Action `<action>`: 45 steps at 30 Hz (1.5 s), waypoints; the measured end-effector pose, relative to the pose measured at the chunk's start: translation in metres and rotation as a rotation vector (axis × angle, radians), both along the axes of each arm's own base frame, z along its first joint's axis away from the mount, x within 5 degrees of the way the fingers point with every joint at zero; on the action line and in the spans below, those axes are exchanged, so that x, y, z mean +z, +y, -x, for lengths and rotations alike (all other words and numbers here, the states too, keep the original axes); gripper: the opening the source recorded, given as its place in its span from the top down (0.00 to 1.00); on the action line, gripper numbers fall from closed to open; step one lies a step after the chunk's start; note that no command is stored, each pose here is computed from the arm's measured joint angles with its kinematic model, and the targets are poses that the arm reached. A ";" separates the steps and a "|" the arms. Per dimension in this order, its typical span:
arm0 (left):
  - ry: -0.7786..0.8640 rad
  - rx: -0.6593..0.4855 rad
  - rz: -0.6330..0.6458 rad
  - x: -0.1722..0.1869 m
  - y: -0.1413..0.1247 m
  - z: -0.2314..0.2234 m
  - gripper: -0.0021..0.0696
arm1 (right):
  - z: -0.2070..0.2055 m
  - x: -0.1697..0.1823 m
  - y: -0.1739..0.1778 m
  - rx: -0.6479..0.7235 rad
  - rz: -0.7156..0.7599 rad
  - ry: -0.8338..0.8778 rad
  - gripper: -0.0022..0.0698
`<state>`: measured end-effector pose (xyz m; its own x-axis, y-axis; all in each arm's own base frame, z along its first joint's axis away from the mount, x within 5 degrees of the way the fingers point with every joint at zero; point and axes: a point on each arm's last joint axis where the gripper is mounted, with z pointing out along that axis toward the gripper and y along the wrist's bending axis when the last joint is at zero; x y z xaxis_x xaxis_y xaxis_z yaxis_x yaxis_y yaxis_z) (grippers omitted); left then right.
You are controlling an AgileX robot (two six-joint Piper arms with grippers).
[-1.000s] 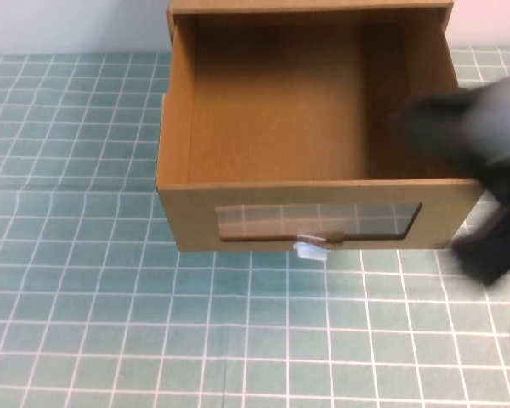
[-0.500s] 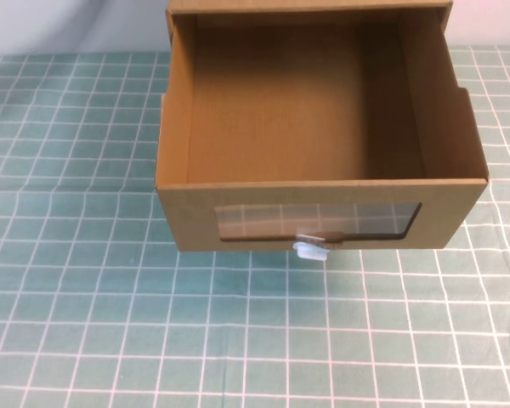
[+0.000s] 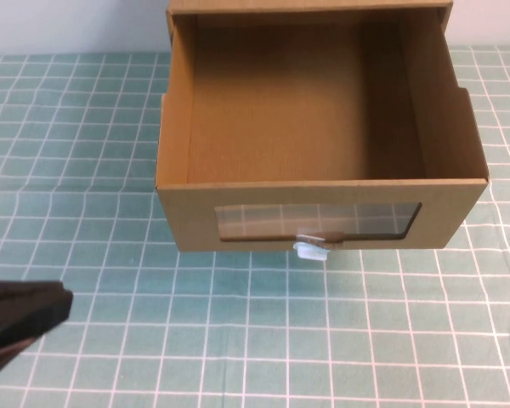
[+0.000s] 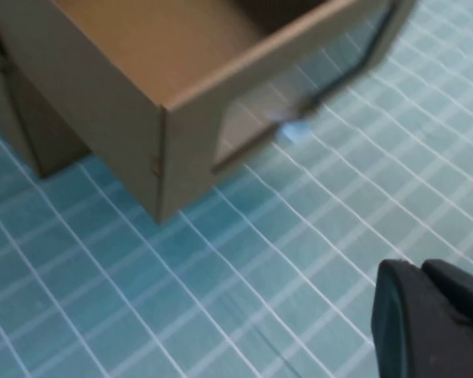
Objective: Open the shoe box
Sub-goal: 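Pull the top drawer of the cardboard box fully open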
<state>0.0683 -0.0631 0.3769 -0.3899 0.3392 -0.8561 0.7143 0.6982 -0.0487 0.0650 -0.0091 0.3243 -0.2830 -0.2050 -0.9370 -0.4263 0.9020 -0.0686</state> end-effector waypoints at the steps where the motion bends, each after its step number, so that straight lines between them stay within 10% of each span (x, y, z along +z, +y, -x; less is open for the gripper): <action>1: -0.025 0.016 0.015 -0.002 0.001 0.000 0.98 | 0.000 0.000 0.000 0.001 -0.001 -0.001 0.99; 29: -0.364 0.212 0.000 -0.024 0.023 0.002 0.98 | 0.000 0.000 0.000 0.002 -0.004 -0.002 0.99; 35: -0.572 0.389 0.088 -0.070 0.042 0.023 0.98 | 0.000 0.000 0.000 0.002 -0.004 -0.002 0.99; 45: -0.446 0.555 -0.017 -0.185 0.052 0.015 0.98 | 0.000 0.000 0.000 0.004 -0.005 -0.003 0.99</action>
<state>0.0533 -0.0108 0.1917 -0.1228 0.2070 -0.9706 0.2029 0.9626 0.1796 0.0648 -0.0091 0.3247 -0.2789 -0.2012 -0.9390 -0.4297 0.9006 -0.0653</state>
